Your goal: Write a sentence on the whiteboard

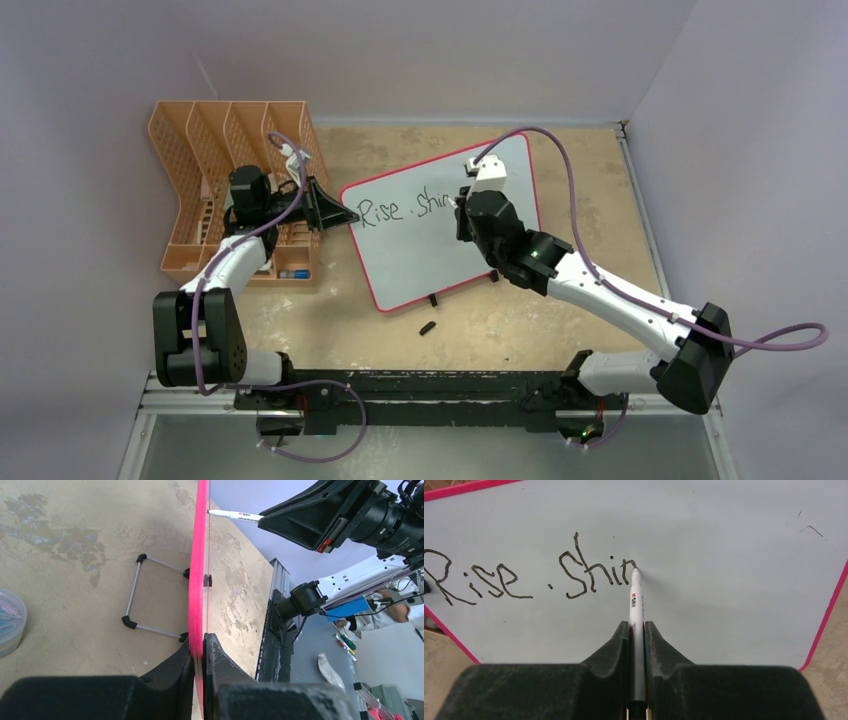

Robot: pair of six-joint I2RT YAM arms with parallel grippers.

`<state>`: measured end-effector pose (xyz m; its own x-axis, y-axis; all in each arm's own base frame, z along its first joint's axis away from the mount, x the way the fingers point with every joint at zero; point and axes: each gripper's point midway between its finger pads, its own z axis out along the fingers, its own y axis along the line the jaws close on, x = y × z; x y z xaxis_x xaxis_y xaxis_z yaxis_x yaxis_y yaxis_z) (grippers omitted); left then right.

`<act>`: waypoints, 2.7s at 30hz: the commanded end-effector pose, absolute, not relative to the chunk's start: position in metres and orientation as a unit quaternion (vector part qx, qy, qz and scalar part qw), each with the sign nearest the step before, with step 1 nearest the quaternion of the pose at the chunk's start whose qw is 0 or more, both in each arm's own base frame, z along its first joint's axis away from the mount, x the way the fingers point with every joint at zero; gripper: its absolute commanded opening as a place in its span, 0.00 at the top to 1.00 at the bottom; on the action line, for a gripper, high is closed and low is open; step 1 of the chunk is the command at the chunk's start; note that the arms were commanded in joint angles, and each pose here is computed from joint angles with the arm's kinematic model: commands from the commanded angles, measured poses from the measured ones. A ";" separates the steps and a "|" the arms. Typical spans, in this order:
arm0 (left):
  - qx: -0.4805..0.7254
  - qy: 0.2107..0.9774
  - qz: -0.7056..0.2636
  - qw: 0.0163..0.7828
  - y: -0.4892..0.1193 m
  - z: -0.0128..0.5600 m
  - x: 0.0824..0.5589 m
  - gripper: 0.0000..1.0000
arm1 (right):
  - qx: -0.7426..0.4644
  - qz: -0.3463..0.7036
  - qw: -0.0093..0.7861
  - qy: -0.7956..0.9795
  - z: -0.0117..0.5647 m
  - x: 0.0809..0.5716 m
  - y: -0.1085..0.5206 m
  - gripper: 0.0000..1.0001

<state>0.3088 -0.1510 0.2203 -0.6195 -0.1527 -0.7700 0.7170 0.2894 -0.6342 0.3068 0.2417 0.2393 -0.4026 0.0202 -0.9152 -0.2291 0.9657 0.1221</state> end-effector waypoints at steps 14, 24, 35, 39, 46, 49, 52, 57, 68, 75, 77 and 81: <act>0.224 0.694 -0.547 0.411 -0.154 0.231 0.312 1.00 | -0.057 0.117 0.526 0.841 0.230 0.297 0.232 1.00; 0.224 0.695 -0.545 0.413 -0.154 0.232 0.313 1.00 | -0.042 0.136 0.563 0.814 0.265 0.300 0.229 1.00; 0.224 0.695 -0.544 0.413 -0.154 0.232 0.313 1.00 | -0.035 0.134 0.571 0.809 0.267 0.308 0.228 1.00; 0.224 0.695 -0.544 0.413 -0.154 0.232 0.313 1.00 | -0.035 0.137 0.571 0.809 0.265 0.311 0.229 1.00; 0.223 0.695 -0.545 0.412 -0.154 0.231 0.313 1.00 | -0.043 0.142 0.567 0.810 0.263 0.313 0.234 1.00; 0.223 0.696 -0.545 0.412 -0.153 0.231 0.313 1.00 | -0.046 0.143 0.564 0.812 0.261 0.313 0.237 1.00; 0.223 0.695 -0.545 0.412 -0.154 0.231 0.313 1.00 | -0.048 0.145 0.562 0.813 0.260 0.313 0.238 1.00; 0.223 0.695 -0.546 0.411 -0.154 0.231 0.313 1.00 | -0.051 0.143 0.558 0.816 0.255 0.313 0.239 1.00; 0.223 0.695 -0.545 0.412 -0.154 0.232 0.313 1.00 | -0.041 0.126 0.556 0.821 0.247 0.318 0.228 1.00; 0.223 0.695 -0.545 0.412 -0.154 0.231 0.312 1.00 | -0.031 0.117 0.561 0.819 0.250 0.321 0.218 1.00; 0.224 0.695 -0.545 0.412 -0.154 0.231 0.312 1.00 | -0.029 0.116 0.562 0.818 0.251 0.321 0.217 1.00; 0.224 0.695 -0.545 0.412 -0.154 0.231 0.312 1.00 | -0.023 0.116 0.565 0.816 0.253 0.322 0.215 1.00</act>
